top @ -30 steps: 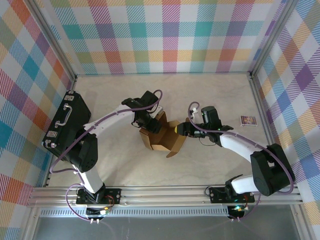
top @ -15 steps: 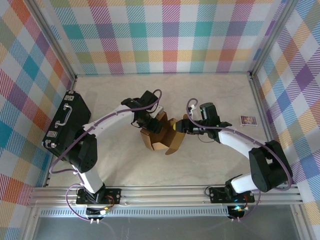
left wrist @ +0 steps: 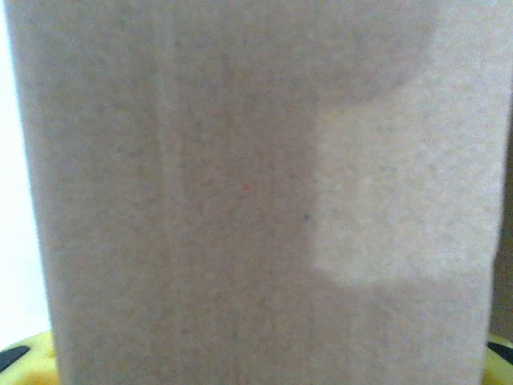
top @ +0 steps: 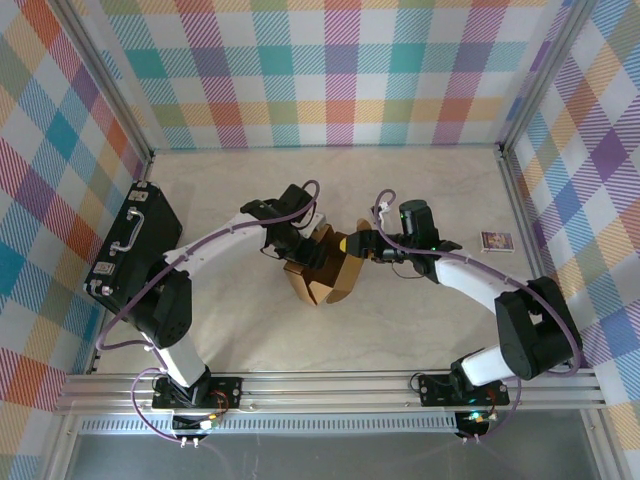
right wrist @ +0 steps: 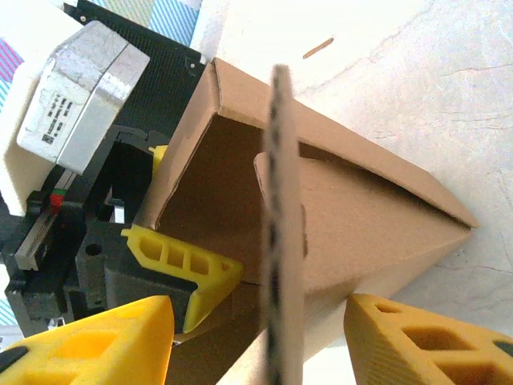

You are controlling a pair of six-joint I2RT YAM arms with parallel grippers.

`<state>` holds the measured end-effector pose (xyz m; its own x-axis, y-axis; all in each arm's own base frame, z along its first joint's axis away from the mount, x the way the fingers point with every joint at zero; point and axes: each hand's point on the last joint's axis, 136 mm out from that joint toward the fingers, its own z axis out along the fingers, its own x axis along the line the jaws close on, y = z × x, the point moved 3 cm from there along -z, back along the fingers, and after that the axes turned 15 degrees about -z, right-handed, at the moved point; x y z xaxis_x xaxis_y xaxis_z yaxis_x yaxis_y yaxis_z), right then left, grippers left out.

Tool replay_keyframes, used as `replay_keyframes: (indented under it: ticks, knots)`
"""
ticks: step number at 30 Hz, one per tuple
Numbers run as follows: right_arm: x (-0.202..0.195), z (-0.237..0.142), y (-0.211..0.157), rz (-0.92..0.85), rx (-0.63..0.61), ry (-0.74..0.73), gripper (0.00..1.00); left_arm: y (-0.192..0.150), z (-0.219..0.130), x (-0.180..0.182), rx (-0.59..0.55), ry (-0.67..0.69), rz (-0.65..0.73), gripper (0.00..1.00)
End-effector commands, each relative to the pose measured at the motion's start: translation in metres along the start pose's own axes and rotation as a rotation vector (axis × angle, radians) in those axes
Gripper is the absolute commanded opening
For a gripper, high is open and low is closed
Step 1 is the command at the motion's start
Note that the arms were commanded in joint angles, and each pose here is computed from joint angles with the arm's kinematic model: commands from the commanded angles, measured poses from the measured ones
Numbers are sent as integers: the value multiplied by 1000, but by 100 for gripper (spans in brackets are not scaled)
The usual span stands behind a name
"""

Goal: Fold the paper box

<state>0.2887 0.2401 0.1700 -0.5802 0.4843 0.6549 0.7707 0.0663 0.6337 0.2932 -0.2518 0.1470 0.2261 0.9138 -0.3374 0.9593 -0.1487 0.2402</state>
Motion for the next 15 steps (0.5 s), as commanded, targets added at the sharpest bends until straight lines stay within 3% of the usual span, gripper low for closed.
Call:
replay_keyframes:
  ticks: [1,15]
  knots:
    - [12,4,7,-21,-18,60,59,-3,-15,-20,-22,-91,-10,59]
    - [1,8,-3,6,-4,32,59,-7,-32,-29,-77,-189,-81,81]
